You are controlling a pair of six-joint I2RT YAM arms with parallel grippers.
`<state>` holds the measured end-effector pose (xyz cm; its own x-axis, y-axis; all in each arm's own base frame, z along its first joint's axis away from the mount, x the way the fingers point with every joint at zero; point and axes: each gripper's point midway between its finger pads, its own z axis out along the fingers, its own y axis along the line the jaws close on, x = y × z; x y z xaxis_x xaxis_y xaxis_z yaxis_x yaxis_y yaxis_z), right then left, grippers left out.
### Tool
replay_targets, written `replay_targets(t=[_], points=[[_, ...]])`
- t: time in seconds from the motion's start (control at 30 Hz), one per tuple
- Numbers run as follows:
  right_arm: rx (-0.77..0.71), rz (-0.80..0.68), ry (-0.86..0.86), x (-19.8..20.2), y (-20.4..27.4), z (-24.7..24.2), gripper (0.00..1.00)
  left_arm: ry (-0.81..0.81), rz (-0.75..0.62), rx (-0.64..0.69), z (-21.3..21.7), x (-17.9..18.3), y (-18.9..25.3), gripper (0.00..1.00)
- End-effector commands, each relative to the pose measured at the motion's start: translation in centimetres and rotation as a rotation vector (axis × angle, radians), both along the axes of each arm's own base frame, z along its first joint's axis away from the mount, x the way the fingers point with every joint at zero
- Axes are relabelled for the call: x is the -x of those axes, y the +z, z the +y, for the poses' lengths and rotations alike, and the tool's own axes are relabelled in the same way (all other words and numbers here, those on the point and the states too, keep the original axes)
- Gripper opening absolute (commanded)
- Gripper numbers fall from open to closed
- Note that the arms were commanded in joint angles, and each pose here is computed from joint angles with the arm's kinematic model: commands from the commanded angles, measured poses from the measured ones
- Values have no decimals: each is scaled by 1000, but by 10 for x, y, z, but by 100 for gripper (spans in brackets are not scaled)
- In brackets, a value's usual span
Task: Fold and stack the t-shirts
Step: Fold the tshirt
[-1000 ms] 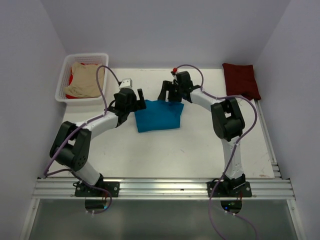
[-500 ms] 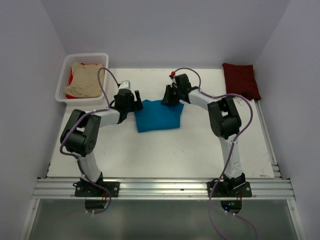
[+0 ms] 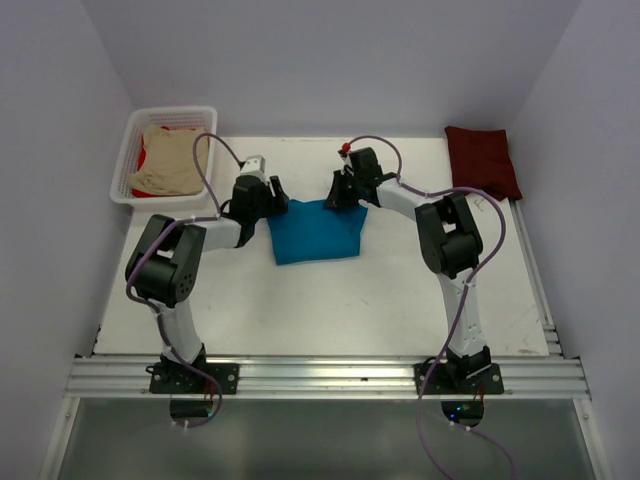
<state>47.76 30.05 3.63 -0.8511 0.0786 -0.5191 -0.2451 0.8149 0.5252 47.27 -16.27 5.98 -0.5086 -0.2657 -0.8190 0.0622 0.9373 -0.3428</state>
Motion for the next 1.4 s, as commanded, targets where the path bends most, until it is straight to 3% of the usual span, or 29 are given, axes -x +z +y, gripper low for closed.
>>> replay_targets(t=[0.0, 0.17, 0.2, 0.53, 0.67, 0.9, 1.03, 1.23, 1.37], points=[[-7, -20, 22, -4, 4, 2, 0, -32, -98, 35, -8, -18, 20, 66], [-7, -14, 13, -4, 0, -2, 0, -34, -55, 29, -7, -13, 8, 44], [-7, -12, 10, -4, 0, -3, 0, -27, -30, 18, -5, -10, 4, 43], [-12, -8, 6, -5, -5, -5, 0, 79, -15, -69, 24, 1, 17, 64], [-14, -2, 10, -6, -9, -3, 0, 68, -14, -68, 22, 2, 16, 62], [-22, 9, 11, -5, -14, -1, 0, 14, 14, -28, 8, -1, -7, 41], [-22, 7, 13, -4, -12, -3, 0, -7, 23, -5, 1, -3, -14, 21], [-39, -29, 23, -3, 1, -2, 0, -14, 28, 1, -1, -4, -18, 0], [-53, -78, 19, -1, 18, -4, 0, -16, -1, 17, -2, -2, -3, 0]])
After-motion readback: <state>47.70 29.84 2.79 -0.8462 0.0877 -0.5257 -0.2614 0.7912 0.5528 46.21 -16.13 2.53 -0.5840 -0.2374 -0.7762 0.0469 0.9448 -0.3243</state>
